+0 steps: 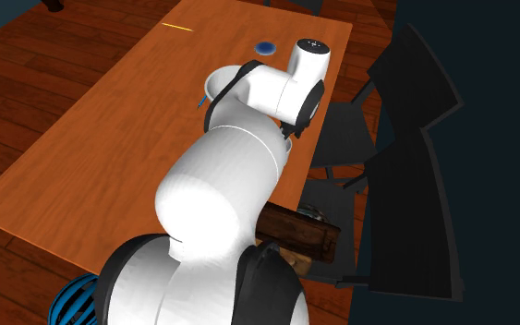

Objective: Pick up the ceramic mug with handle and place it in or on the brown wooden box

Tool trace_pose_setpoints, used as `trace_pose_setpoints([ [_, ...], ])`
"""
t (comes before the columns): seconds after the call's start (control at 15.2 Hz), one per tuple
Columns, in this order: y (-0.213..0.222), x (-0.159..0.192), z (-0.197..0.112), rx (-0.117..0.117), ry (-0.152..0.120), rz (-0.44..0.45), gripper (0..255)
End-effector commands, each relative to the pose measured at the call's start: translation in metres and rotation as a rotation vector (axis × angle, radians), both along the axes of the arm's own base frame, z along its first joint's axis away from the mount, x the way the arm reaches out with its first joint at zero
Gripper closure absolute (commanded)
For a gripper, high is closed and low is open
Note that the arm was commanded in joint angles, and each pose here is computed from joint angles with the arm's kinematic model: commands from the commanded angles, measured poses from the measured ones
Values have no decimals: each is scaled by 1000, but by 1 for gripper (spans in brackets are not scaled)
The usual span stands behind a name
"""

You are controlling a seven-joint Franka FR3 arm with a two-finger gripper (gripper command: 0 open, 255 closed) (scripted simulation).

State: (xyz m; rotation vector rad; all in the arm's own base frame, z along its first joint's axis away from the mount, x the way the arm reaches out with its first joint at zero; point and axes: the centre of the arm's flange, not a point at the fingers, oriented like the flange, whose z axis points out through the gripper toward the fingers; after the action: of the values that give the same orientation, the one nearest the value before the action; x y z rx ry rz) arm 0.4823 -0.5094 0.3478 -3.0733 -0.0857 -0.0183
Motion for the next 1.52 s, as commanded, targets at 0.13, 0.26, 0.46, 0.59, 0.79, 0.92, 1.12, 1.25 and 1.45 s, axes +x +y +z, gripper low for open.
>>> trace_pose_setpoints([
  [0.13, 0, 0, 0, 0, 0, 0, 255],
  [0.26, 0, 0, 0, 0, 0, 0, 255],
  [0.46, 0, 0, 0, 0, 0, 0, 255],
  [0.59, 0, 0, 0, 0, 0, 0, 255],
  [0.79, 0, 0, 5, 0, 0, 0, 255],
  [0.92, 0, 0, 16, 0, 0, 0, 255],
  [1.12, 0, 0, 32, 0, 0, 0, 255],
  [1.25, 0, 0, 42, 0, 0, 0, 255],
  [1.45, 0, 0, 58, 0, 0, 0, 255],
])
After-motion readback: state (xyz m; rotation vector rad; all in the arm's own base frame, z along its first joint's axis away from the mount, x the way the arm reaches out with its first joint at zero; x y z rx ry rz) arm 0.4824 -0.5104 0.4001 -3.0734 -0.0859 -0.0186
